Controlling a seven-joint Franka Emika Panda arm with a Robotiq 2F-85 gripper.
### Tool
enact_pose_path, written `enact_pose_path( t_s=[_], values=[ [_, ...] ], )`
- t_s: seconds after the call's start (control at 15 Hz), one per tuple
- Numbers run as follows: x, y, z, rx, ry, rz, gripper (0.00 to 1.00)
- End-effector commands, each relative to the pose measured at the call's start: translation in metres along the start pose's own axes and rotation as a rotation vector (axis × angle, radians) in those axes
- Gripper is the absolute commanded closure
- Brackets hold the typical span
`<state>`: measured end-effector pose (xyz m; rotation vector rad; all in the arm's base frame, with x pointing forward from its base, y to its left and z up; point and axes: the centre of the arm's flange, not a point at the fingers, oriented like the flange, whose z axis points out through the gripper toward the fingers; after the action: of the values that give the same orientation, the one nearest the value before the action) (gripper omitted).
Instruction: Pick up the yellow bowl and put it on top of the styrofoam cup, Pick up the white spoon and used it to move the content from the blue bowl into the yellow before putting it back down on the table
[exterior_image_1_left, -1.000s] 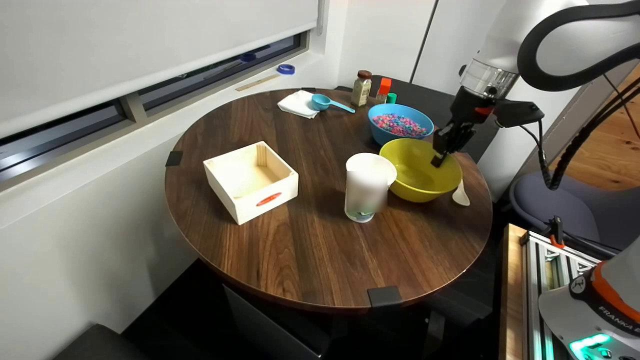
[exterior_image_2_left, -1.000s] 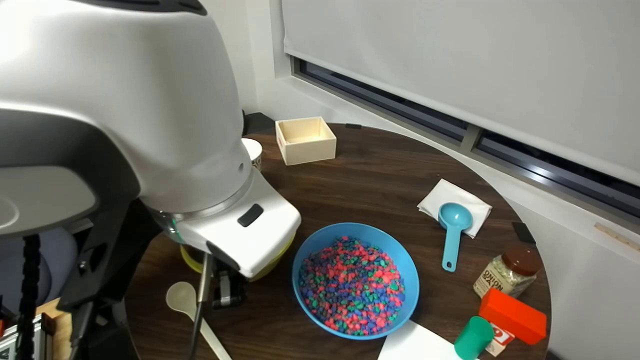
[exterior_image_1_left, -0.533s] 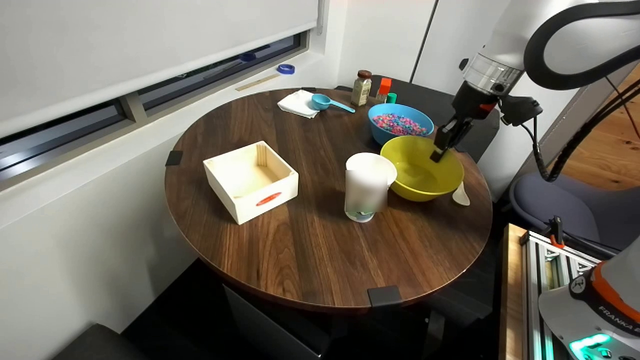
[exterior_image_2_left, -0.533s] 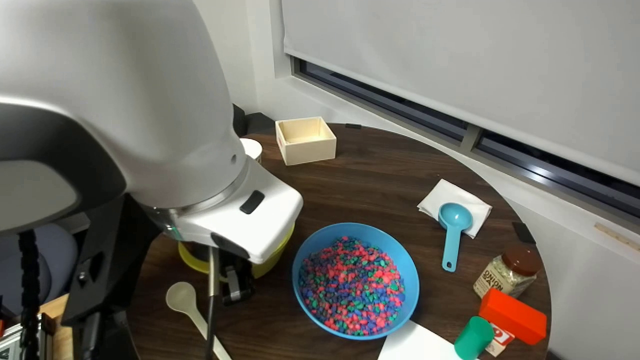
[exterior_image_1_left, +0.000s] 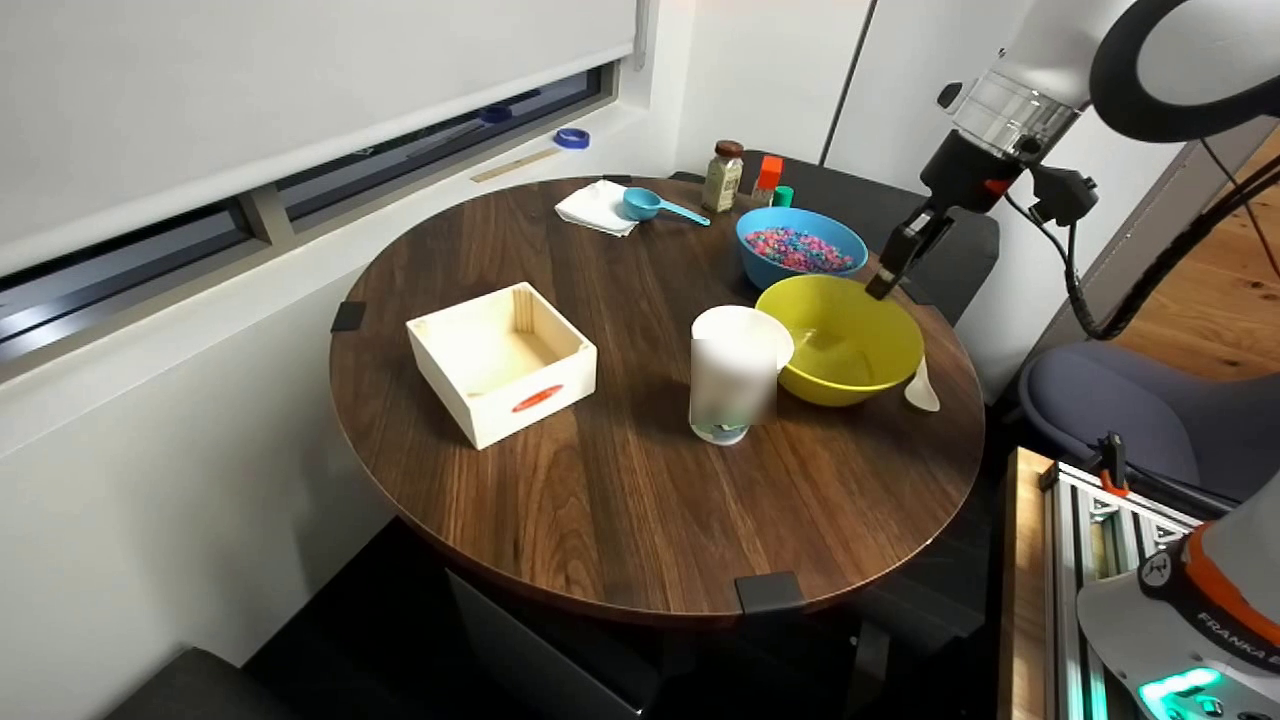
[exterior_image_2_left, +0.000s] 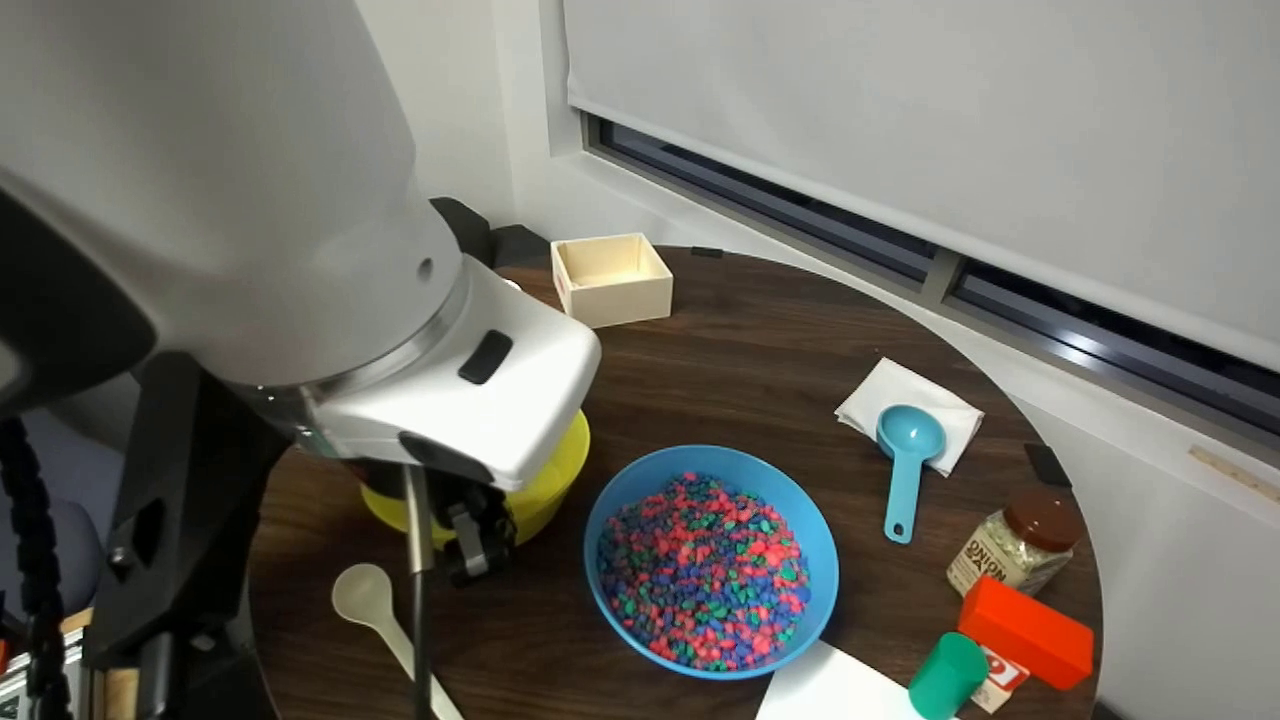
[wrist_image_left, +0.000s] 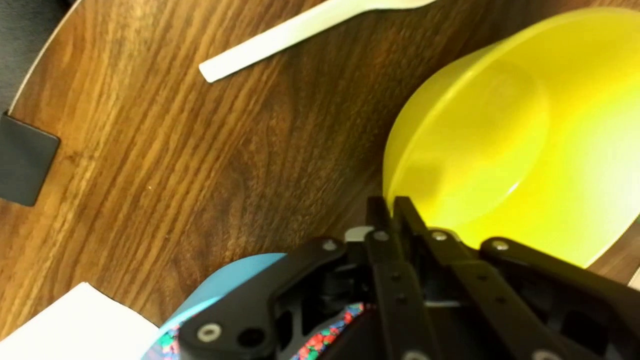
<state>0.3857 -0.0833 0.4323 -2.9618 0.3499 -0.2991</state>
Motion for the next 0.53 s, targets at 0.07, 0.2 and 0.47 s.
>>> enact_pose_path(
  t_s=[0.07, 0.2, 0.47],
  values=[
    [-0.004, 0.001, -0.002, 0.05, 0.017, -0.017, 0.98],
    [-0.004, 0.002, 0.001, 0.053, 0.013, -0.021, 0.98],
    [-0.007, 0.009, 0.011, 0.087, 0.006, -0.008, 0.51]
  ],
)
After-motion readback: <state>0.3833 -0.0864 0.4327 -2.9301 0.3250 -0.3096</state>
